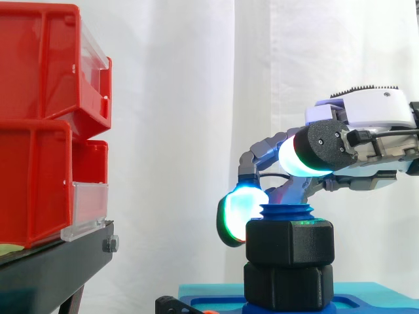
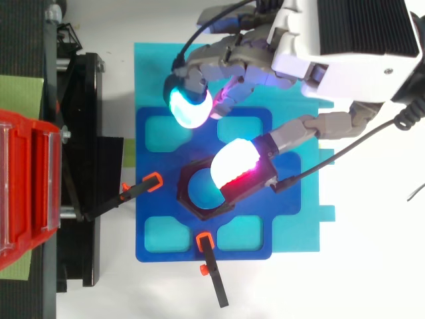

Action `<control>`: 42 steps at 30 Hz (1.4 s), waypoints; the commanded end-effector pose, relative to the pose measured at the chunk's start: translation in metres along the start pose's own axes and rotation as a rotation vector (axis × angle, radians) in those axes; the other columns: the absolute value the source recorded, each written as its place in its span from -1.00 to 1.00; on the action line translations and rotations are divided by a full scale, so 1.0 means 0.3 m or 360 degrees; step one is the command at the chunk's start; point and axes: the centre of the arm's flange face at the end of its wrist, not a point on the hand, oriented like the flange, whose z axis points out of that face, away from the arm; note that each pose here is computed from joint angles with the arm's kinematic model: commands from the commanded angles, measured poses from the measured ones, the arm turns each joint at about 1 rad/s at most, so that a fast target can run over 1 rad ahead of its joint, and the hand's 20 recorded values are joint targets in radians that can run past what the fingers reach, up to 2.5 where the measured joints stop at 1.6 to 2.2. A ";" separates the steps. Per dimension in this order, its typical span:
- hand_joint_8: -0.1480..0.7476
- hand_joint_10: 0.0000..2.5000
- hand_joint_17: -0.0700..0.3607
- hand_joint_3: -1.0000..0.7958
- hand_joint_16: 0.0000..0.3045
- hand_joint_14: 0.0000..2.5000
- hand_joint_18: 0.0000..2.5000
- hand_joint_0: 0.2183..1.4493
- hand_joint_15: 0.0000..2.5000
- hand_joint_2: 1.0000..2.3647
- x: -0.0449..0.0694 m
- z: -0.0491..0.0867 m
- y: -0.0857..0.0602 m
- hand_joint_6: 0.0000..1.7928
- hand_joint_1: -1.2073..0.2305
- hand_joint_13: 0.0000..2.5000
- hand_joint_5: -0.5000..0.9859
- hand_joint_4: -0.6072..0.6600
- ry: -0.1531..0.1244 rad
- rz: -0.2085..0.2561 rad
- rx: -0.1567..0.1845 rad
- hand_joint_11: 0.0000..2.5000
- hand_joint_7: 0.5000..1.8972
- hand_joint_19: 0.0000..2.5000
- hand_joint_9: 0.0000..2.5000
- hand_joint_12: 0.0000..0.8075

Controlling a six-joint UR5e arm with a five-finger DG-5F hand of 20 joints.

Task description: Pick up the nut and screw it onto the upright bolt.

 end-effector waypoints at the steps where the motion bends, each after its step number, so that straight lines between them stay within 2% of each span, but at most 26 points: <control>1: -0.12 -1.00 -0.32 -0.44 -0.78 -1.00 -0.77 -0.55 -1.00 -1.00 -0.010 -0.002 -0.016 -0.44 0.15 -0.56 -0.50 0.24 -0.0004 0.0000 -0.0002 -0.99 -0.54 -0.97 -0.22 -0.30; 3: -0.12 -1.00 -0.30 -0.44 -0.77 -1.00 -0.79 -0.55 -1.00 -1.00 -0.014 -0.003 -0.022 -0.44 0.15 -0.60 -0.53 0.22 -0.0005 0.0000 0.0000 -1.00 -0.66 -0.98 -0.30 -0.28; 8: -0.15 -1.00 -0.28 -0.44 -0.75 -1.00 -0.84 -0.56 -1.00 -1.00 -0.011 -0.001 -0.015 -0.44 0.16 -0.66 -0.56 0.18 -0.0006 0.0000 -0.0007 -1.00 -0.77 -1.00 -0.40 -0.27; 14: -0.16 -1.00 -0.27 -0.44 -0.74 -1.00 -0.89 -0.57 -1.00 -1.00 -0.005 0.010 0.010 -0.44 0.19 -0.70 -0.56 0.18 -0.0035 0.0003 -0.0030 -1.00 -0.80 -1.00 -0.46 -0.26; 20: -0.15 -1.00 -0.26 -0.44 -0.74 -1.00 -0.91 -0.58 -1.00 -1.00 0.022 0.015 0.058 -0.44 0.21 -0.72 -0.55 0.19 -0.0033 0.0004 -0.0020 -1.00 -0.79 -1.00 -0.48 -0.25; 21: -0.15 -1.00 -0.26 -0.44 -0.74 -1.00 -0.91 -0.58 -1.00 -1.00 0.034 0.015 0.067 -0.44 0.21 -0.72 -0.55 0.19 -0.0022 0.0006 -0.0019 -1.00 -0.79 -1.00 -0.48 -0.25; 24: -0.15 -1.00 -0.27 -0.44 -0.74 -1.00 -0.91 -0.57 -1.00 -1.00 0.048 0.015 0.087 -0.44 0.22 -0.72 -0.55 0.20 -0.0005 0.0007 -0.0023 -1.00 -0.77 -1.00 -0.48 -0.25; 31: -0.14 -1.00 -0.26 -0.44 -0.74 -1.00 -0.91 -0.57 -1.00 -1.00 0.070 0.019 0.121 -0.44 0.23 -0.72 -0.53 0.22 -0.0005 0.0008 -0.0018 -1.00 -0.72 -1.00 -0.48 -0.24; 32: -0.14 -1.00 -0.27 -0.44 -0.74 -1.00 -0.92 -0.57 -1.00 -1.00 0.084 0.019 0.141 -0.44 0.23 -0.72 -0.53 0.22 -0.0002 0.0010 -0.0010 -1.00 -0.72 -1.00 -0.48 -0.24; 36: -0.12 -1.00 -0.27 -0.44 -0.74 -1.00 -0.92 -0.57 -1.00 -1.00 0.092 0.018 0.152 -0.44 0.23 -0.72 -0.52 0.23 0.0007 0.0009 -0.0010 -1.00 -0.66 -1.00 -0.47 -0.24; 39: -0.11 -1.00 -0.27 -0.44 -0.74 -1.00 -0.92 -0.57 -1.00 -1.00 0.099 0.019 0.164 -0.44 0.24 -0.72 -0.49 0.26 0.0012 0.0008 -0.0013 -1.00 -0.49 -1.00 -0.46 -0.24; 42: -0.10 -1.00 -0.27 -0.44 -0.75 -1.00 -0.92 -0.57 -1.00 -1.00 0.103 0.017 0.166 -0.44 0.24 -0.72 -0.48 0.28 0.0013 0.0007 -0.0001 -1.00 -0.40 -1.00 -0.45 -0.24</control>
